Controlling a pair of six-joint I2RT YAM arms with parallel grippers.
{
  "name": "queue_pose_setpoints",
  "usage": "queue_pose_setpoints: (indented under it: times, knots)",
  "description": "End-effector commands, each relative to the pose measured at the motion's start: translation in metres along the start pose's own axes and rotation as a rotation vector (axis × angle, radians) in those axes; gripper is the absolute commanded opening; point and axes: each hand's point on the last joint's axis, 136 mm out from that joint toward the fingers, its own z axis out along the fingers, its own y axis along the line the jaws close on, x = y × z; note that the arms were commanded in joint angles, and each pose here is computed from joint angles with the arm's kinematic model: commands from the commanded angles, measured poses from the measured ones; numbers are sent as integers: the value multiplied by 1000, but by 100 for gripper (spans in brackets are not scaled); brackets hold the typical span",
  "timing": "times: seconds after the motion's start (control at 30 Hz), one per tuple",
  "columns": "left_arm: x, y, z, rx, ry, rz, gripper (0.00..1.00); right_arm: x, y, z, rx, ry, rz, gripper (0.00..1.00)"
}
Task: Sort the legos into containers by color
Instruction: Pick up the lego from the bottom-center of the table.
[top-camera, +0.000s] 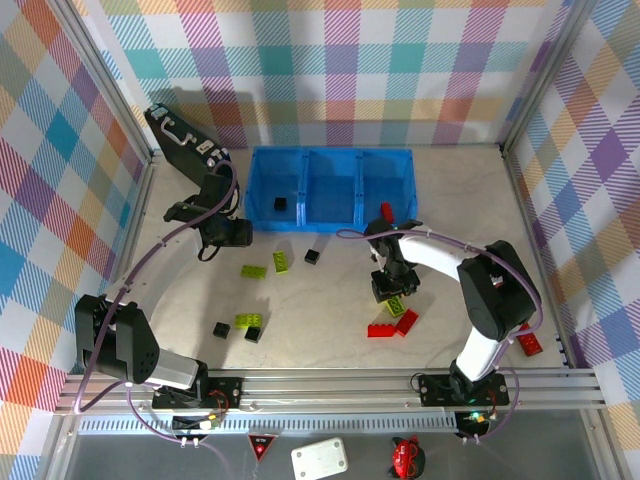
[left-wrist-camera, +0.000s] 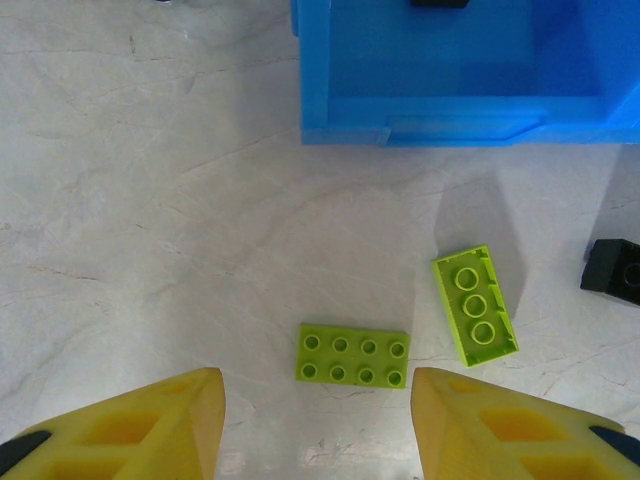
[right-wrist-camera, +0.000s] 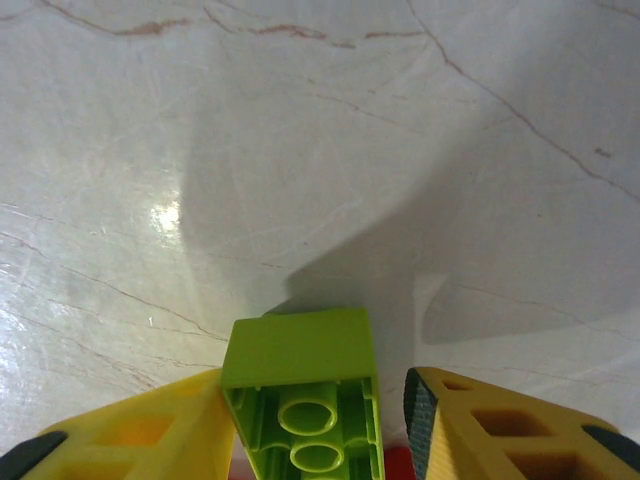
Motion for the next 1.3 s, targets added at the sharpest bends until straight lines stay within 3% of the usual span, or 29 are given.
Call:
queue_pose_setpoints:
  times: [0.0,0.97,1.27]
  knots:
    - [-9,1,-5,10,-34,9,52,-2,0,-4,14,-2,-20,47]
    - [-6,1,-3,8,-20,8,52,-3,2,2,11,-5,0,43]
    - [-7,1,-2,10,-19,8,52,-4,2,-2,12,-13,1,37]
